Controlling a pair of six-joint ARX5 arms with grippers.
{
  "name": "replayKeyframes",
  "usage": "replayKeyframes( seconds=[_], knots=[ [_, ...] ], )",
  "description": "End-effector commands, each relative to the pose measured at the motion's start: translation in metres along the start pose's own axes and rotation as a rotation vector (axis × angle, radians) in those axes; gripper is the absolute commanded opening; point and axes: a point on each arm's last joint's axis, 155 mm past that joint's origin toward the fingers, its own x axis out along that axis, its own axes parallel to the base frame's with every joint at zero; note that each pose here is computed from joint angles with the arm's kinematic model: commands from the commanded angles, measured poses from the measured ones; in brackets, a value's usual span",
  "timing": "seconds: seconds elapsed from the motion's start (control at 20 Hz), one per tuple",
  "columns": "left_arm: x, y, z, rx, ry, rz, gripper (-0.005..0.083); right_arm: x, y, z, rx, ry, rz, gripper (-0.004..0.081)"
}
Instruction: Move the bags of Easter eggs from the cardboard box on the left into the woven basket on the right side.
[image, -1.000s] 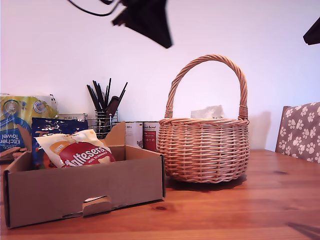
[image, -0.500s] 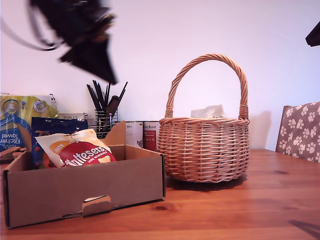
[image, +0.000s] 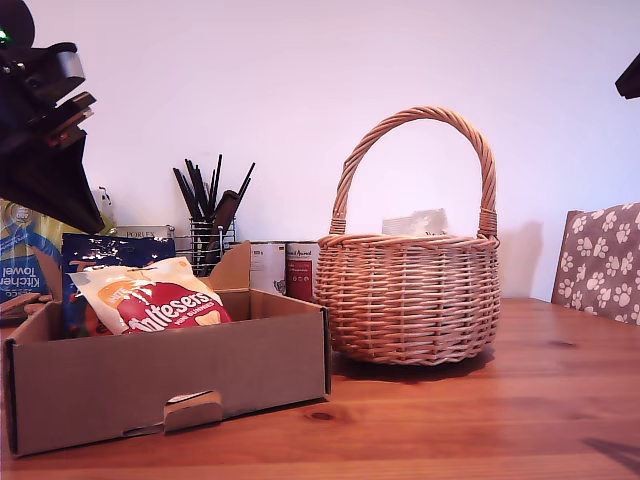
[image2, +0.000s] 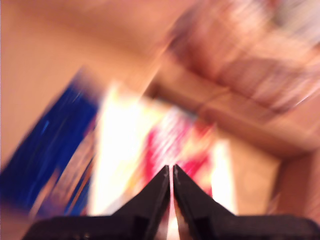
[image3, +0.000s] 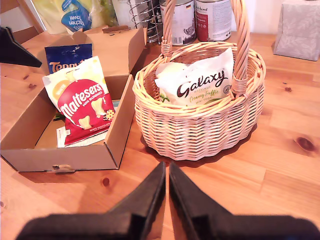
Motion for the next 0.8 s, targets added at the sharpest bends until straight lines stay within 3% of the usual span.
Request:
replayKeyframes(
  seconds=[0.0,0.05,0.3,0.45,0.75],
  knots=[
    [-0.002,0.002,0.007,0.002,-0.027,0.016,0.0661,-0.001,0.001,0.007,-0.005,-0.011,0.003,-0.0013],
    [-0.002,0.006,0.009,0.012,-0.033,0.039,0.0803,0.000,0.001,0.006,-0.003,-0.005,0.003,-0.0013],
    [0.003,0.016,0.017,0.068,-0.042,0.154,0.0780,0.005,0.000,0.003,0.002,0.011,0.005,-0.0013],
    [0.006,0.013,0.024,0.084,-0.065,0.154,0.0780,0.007,0.000,0.002,0.004,0.018,0.006,-0.0013],
    [0.031,0.018,0.008,0.067,0.009,0.144,0.0780,0.007,0.000,0.003,0.003,0.016,0.005,-0.0013]
  ],
)
